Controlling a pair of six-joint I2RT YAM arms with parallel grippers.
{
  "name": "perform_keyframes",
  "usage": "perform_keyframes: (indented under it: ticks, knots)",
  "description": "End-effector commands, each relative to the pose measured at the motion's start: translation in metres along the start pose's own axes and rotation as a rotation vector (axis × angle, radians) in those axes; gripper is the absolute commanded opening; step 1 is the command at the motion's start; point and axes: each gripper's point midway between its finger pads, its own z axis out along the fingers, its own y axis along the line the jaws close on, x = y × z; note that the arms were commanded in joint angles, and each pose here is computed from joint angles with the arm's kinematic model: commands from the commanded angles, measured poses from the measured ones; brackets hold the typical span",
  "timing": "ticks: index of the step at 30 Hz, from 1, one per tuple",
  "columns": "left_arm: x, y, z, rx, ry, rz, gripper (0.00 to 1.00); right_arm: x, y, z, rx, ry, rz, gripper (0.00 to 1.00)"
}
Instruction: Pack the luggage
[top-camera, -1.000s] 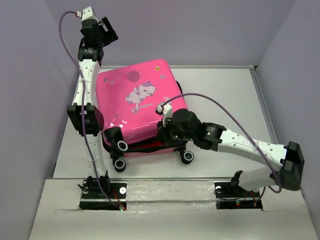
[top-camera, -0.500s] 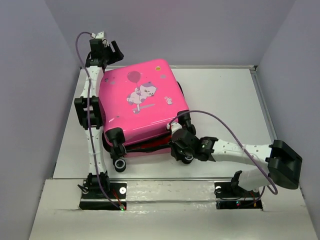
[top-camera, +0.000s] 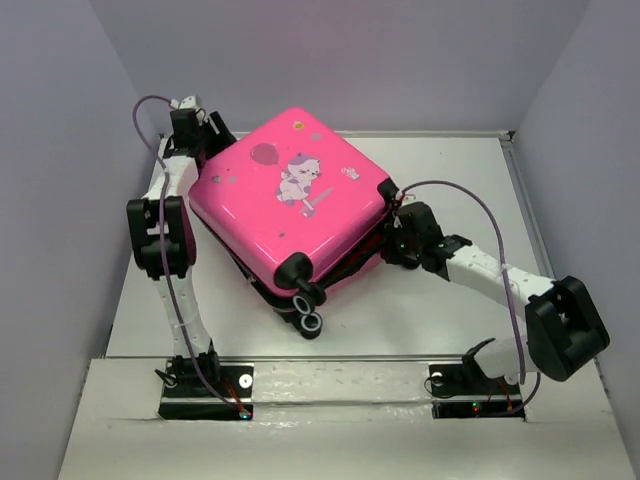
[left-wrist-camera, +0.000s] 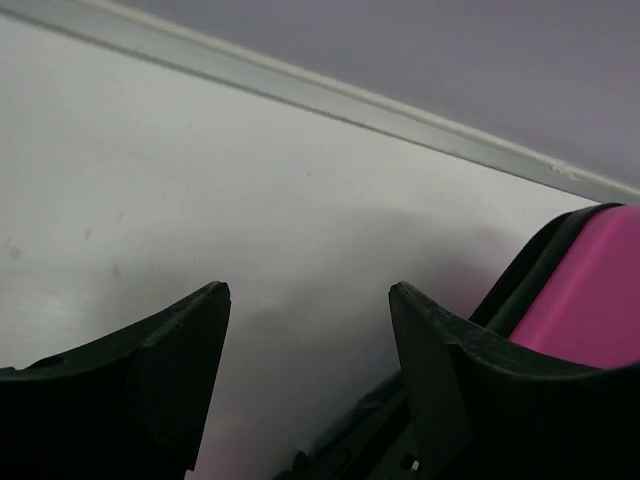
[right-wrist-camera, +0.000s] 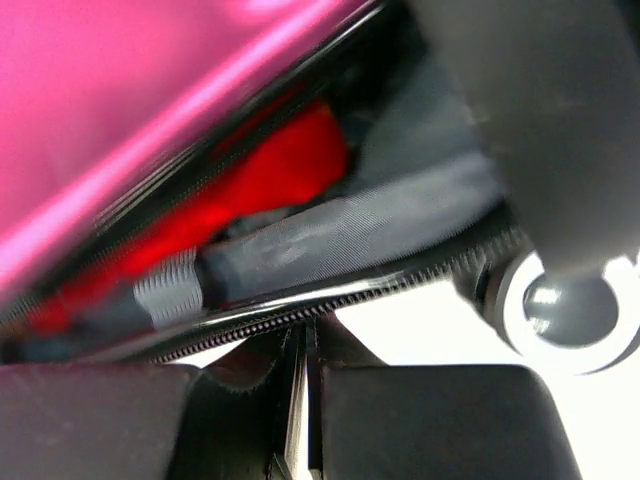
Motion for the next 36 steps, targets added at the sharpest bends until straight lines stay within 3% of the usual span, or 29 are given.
perform_keyframes:
  ticks: [1, 8, 11, 12, 13, 14, 17, 22, 25, 29, 33, 36]
  knots:
    - [0.073, -0.034, -0.057, 0.060, 0.162, -0.076, 0.77, -0.176, 0.046, -0.018, -0.269, -0.484, 0.028, 0.07]
    - [0.116, -0.055, -0.138, 0.014, 0.171, -0.072, 0.76, -0.216, 0.052, -0.016, -0.506, -0.439, -0.034, 0.12]
    - [0.134, -0.068, -0.168, 0.066, 0.174, -0.097, 0.77, -0.241, 0.051, -0.020, -0.581, -0.405, -0.061, 0.26]
    - [0.135, -0.080, -0.175, 0.101, 0.154, -0.096, 0.77, -0.230, 0.050, -0.006, -0.621, -0.310, -0.051, 0.31]
    - [0.151, -0.079, -0.182, 0.098, 0.177, -0.100, 0.77, -0.235, 0.049, -0.004, -0.631, -0.293, -0.051, 0.35]
    - [0.145, -0.089, -0.196, 0.126, 0.145, -0.093, 0.77, -0.256, 0.057, -0.013, -0.656, -0.316, -0.080, 0.45]
    - [0.146, -0.113, -0.224, 0.191, 0.097, -0.098, 0.77, -0.258, 0.061, -0.001, -0.676, -0.204, -0.056, 0.57]
    - [0.142, -0.140, -0.260, 0.240, 0.019, -0.082, 0.81, -0.264, 0.063, 0.012, -0.693, -0.160, -0.015, 0.69]
    - [0.109, -0.129, -0.275, 0.151, -0.122, -0.057, 0.84, -0.259, 0.047, 0.017, -0.588, -0.190, -0.006, 0.77]
    - [0.037, -0.152, -0.286, 0.150, -0.278, -0.047, 0.91, -0.255, 0.028, 0.001, -0.446, -0.258, 0.004, 0.81]
    - [-0.014, -0.170, -0.283, 0.140, -0.363, -0.023, 0.93, -0.247, 0.029, -0.034, -0.431, -0.324, -0.043, 0.89]
    - [-0.038, -0.152, -0.264, 0.092, -0.370, -0.036, 0.95, -0.236, 0.025, -0.047, -0.406, -0.336, -0.048, 0.91]
